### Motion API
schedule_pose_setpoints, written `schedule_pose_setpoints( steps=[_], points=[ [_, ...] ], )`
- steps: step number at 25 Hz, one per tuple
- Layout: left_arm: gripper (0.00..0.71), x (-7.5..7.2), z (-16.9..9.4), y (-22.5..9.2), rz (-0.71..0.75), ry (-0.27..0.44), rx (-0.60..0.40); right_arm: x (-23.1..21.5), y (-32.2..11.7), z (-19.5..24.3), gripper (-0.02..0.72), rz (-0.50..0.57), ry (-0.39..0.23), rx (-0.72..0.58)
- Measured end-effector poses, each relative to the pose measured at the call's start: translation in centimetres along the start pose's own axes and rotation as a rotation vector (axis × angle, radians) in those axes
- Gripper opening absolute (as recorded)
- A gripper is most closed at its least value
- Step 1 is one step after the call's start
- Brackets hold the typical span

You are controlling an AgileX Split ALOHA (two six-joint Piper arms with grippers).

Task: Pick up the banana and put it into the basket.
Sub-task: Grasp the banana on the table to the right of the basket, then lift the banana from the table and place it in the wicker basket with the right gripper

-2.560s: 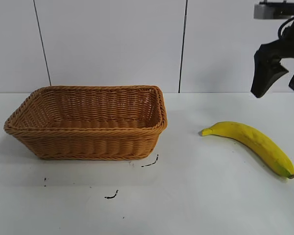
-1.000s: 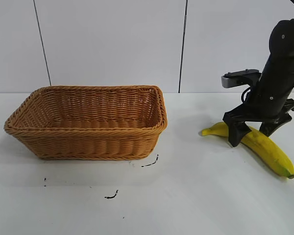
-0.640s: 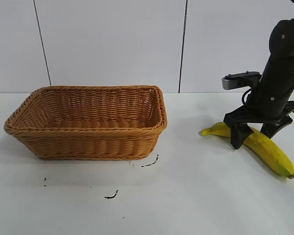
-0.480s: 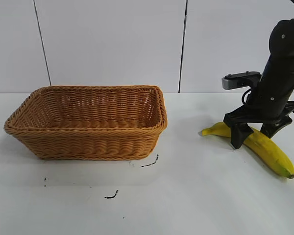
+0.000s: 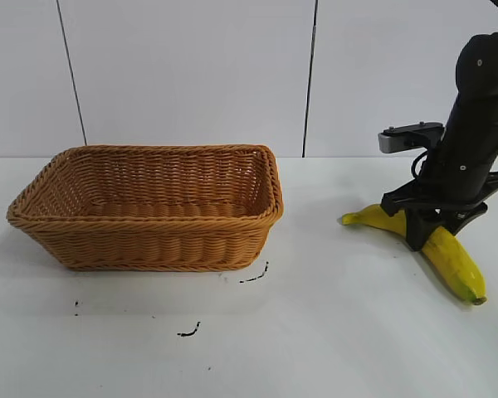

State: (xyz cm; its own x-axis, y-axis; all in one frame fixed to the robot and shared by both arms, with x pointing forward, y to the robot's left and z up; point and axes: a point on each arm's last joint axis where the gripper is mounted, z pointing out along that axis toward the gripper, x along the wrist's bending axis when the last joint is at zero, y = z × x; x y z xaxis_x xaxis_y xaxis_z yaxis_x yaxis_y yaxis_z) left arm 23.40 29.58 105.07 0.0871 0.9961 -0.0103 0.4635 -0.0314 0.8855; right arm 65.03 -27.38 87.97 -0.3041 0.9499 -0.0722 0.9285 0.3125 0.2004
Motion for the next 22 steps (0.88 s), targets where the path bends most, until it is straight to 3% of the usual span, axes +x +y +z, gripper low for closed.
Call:
schedule_pose_setpoints(
  steps=[4,9,14,22],
  points=[
    [0.690,0.0,0.0,0.0,0.000,0.000,0.000,-0.2,0.4,-1.2,0.303,-0.004,0.000,0.028],
    [0.690,0.0,0.0,0.0,0.000,0.000,0.000,-0.8,2.3,-7.2,0.303,0.009,-0.003,-0.006],
    [0.690,0.0,0.0,0.0,0.000,0.000,0.000,-0.9,4.4,-12.5,0.303,0.019,0.044,-0.036],
    [0.690,0.0,0.0,0.0,0.000,0.000,0.000,1.3,7.9,-17.1,0.303,-0.113,0.048,-0.158]
  ],
)
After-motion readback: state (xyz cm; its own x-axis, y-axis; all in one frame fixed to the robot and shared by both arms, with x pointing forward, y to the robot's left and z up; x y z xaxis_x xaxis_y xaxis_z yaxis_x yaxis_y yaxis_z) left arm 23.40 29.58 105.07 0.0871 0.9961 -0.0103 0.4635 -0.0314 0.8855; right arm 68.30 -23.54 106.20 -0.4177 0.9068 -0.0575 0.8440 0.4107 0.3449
